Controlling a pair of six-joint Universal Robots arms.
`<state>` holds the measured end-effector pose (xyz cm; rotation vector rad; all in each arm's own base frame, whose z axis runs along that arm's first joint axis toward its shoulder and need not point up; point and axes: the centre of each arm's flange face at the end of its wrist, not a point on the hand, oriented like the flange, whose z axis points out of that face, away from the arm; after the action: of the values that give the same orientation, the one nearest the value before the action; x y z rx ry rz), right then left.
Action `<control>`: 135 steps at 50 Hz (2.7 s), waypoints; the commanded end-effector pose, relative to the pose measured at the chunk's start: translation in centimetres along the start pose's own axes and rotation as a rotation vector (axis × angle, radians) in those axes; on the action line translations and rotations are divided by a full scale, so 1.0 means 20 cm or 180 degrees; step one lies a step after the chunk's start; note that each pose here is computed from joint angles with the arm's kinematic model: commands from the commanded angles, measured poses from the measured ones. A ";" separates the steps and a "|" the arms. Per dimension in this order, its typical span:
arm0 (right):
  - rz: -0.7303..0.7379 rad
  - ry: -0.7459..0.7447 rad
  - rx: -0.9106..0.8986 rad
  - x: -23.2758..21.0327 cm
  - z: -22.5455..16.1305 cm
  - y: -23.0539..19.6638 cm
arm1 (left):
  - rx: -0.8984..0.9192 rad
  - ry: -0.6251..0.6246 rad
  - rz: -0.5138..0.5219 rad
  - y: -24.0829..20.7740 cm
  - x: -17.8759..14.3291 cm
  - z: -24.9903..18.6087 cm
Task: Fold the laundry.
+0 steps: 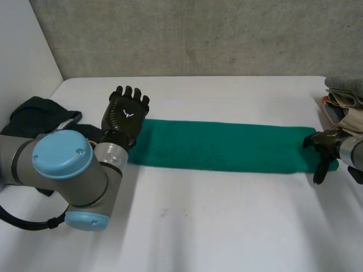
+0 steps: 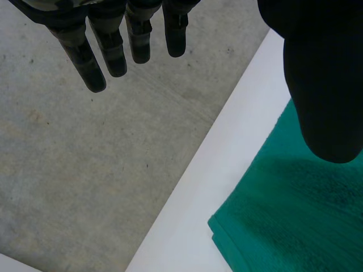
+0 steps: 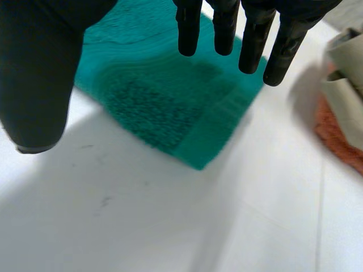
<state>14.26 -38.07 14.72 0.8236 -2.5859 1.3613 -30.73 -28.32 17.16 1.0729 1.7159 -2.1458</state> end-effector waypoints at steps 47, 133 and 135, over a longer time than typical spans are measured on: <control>-0.1893 0.0216 0.2081 -0.50 -0.23 -0.45 | -0.0097 -0.0230 -0.0336 -0.05 -0.25 -0.15; -0.1088 -0.0970 0.1923 -0.79 -0.44 -0.33 | 0.0458 0.0181 -0.0543 -0.36 0.00 -0.20; -0.1148 -0.1218 0.1879 -0.90 -0.44 -0.28 | 0.0486 0.0176 -0.0598 -0.38 0.00 -0.19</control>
<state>24.39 -31.06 19.61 1.3005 -2.1090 1.9284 -32.88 -22.33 21.82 1.0949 1.7582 -2.3586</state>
